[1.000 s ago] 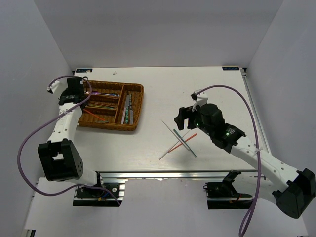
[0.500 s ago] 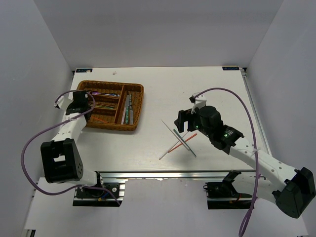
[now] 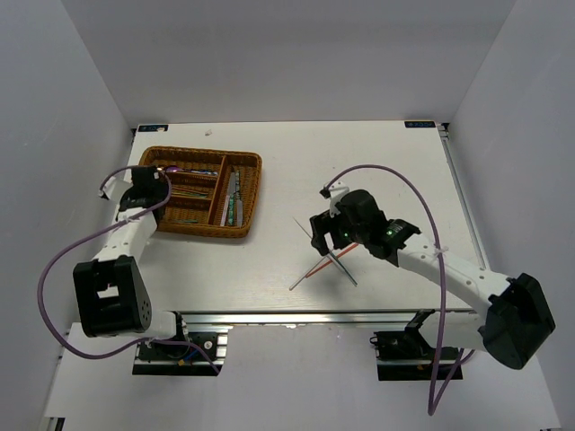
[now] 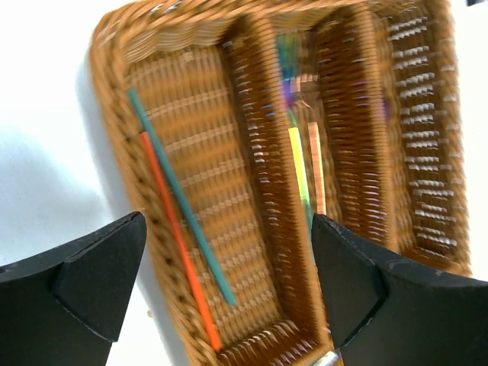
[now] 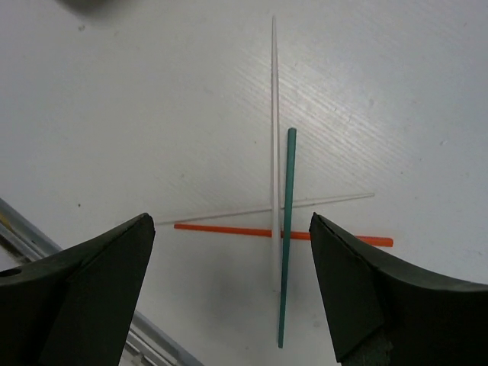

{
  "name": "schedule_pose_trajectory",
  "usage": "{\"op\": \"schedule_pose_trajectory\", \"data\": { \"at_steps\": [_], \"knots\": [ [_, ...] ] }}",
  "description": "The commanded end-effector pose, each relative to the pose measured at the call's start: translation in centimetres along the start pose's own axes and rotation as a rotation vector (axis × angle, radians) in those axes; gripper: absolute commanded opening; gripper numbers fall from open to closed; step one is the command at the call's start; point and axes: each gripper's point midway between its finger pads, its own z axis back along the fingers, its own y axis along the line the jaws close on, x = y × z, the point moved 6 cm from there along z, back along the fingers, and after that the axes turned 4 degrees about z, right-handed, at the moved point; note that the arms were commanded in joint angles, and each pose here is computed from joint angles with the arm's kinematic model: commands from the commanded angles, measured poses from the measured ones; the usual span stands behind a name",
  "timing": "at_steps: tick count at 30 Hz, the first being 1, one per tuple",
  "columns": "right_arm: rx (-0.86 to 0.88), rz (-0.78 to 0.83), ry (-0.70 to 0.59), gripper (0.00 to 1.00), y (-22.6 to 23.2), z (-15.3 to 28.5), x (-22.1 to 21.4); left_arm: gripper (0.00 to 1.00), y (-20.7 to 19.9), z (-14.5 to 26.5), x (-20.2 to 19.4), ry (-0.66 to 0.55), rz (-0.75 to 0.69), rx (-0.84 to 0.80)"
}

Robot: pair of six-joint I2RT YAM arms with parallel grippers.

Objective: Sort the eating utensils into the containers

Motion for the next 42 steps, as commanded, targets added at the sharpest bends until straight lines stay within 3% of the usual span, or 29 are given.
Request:
{"op": "schedule_pose_trajectory", "data": {
  "at_steps": [1,5,8,15,17,23,42],
  "knots": [
    [0.035,0.042,0.132,0.87,0.4,0.0,-1.3,0.98,-3.8,3.2,3.8,-0.038,0.015,-0.123],
    [-0.079,0.022,0.271,0.49,-0.9,-0.9,-4.7,0.98,-5.2,6.6,5.5,-0.009,-0.076,-0.226],
    [-0.084,0.015,0.291,0.41,-0.7,-1.0,-5.5,0.98,-5.3,9.7,6.1,0.023,-0.158,-0.361],
    [-0.046,0.087,0.243,0.40,0.1,-3.8,-3.9,0.98,-1.2,12.5,2.7,0.151,-0.442,-0.536],
    [-0.051,0.115,0.265,0.40,0.0,-5.4,-3.8,0.98,-0.6,12.9,2.5,0.076,-0.435,-0.583],
    [-0.095,0.141,0.352,0.40,-0.4,-9.0,-2.7,0.98,0.7,12.4,1.6,0.097,-0.464,-0.536],
    [-0.091,0.164,0.382,0.38,-0.5,-10.5,-3.3,0.98,0.6,12.5,0.8,0.132,-0.482,-0.558]
  ]
}}
